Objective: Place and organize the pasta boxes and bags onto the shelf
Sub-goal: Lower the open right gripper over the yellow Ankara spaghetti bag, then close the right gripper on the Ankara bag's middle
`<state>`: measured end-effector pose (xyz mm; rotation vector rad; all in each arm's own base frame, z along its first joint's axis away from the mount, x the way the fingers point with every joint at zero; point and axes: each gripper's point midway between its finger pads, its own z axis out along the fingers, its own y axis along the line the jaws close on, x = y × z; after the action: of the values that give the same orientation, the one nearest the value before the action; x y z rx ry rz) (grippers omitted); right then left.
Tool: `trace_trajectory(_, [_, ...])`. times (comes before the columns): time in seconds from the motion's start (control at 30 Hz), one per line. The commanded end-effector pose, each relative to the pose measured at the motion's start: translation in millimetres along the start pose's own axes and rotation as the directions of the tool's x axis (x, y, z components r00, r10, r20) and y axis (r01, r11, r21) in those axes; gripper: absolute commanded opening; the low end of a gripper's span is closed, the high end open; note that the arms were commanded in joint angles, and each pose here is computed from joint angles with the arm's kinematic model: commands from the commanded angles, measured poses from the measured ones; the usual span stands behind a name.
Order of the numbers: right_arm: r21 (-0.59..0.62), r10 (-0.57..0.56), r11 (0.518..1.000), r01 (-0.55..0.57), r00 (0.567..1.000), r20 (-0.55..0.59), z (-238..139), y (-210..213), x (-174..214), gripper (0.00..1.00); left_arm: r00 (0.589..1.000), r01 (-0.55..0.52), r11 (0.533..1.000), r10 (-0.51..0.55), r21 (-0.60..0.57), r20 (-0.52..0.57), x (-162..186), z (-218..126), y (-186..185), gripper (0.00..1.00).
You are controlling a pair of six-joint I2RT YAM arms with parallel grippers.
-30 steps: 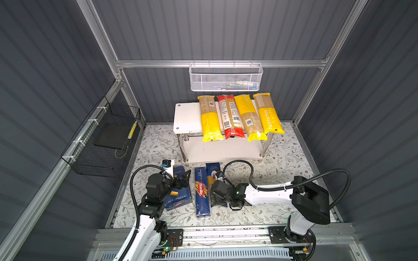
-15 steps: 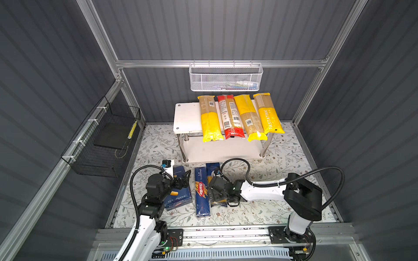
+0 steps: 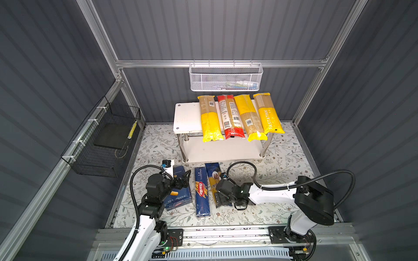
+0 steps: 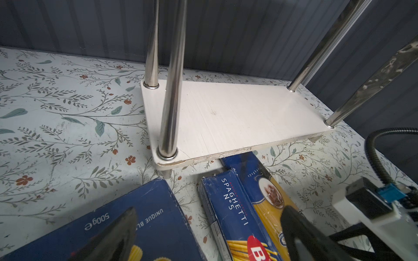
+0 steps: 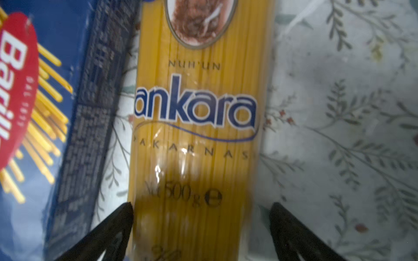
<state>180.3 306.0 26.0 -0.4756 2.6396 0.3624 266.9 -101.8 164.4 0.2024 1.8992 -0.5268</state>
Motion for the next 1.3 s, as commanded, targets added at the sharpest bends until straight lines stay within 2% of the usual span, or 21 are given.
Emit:
trace_trajectory(0.0, [-0.036,-0.055,0.998,0.054,0.998,-0.028,-13,-4,20,0.93,1.0,0.005,1.0,-0.005,0.0,-0.006,4,0,1,1.0])
trace_trajectory(0.1, [-0.073,-0.135,0.988,0.136,0.991,0.015,-29,0,23,0.94,1.0,0.005,1.0,-0.005,-0.001,-0.006,4,0,1,0.99])
trace_trajectory(0.3, [-0.036,-0.213,0.976,0.216,0.974,0.079,-39,-4,7,0.98,1.0,0.003,1.0,-0.003,0.005,-0.007,4,0,0,0.99])
trace_trajectory(0.47, [-0.033,-0.208,0.977,0.212,0.973,0.103,-26,7,-12,0.99,1.0,0.003,1.0,-0.003,0.002,0.001,2,-2,0,1.0])
trace_trajectory(0.63, [-0.046,-0.215,0.975,0.219,0.973,0.078,-5,16,-21,0.99,1.0,0.003,1.0,-0.003,-0.002,-0.001,4,-2,1,0.99])
trace_trajectory(0.73, [-0.053,-0.182,0.981,0.185,0.981,0.063,7,14,-25,0.99,1.0,0.004,1.0,-0.004,0.0,-0.002,3,-1,0,1.0])
trace_trajectory(0.9, [0.005,-0.132,0.991,0.132,0.991,0.015,20,3,-27,0.99,1.0,0.003,1.0,-0.003,-0.002,0.001,3,-2,1,1.0])
trace_trajectory(1.0, [-0.021,-0.104,0.994,0.104,0.994,0.013,25,2,-26,0.98,1.0,0.003,1.0,-0.003,-0.003,0.001,4,-2,1,0.99])
trace_trajectory(1.27, [0.005,-0.095,0.995,0.095,0.995,-0.01,36,0,-24,0.93,1.0,0.002,1.0,-0.002,-0.001,0.001,3,-2,0,1.0])
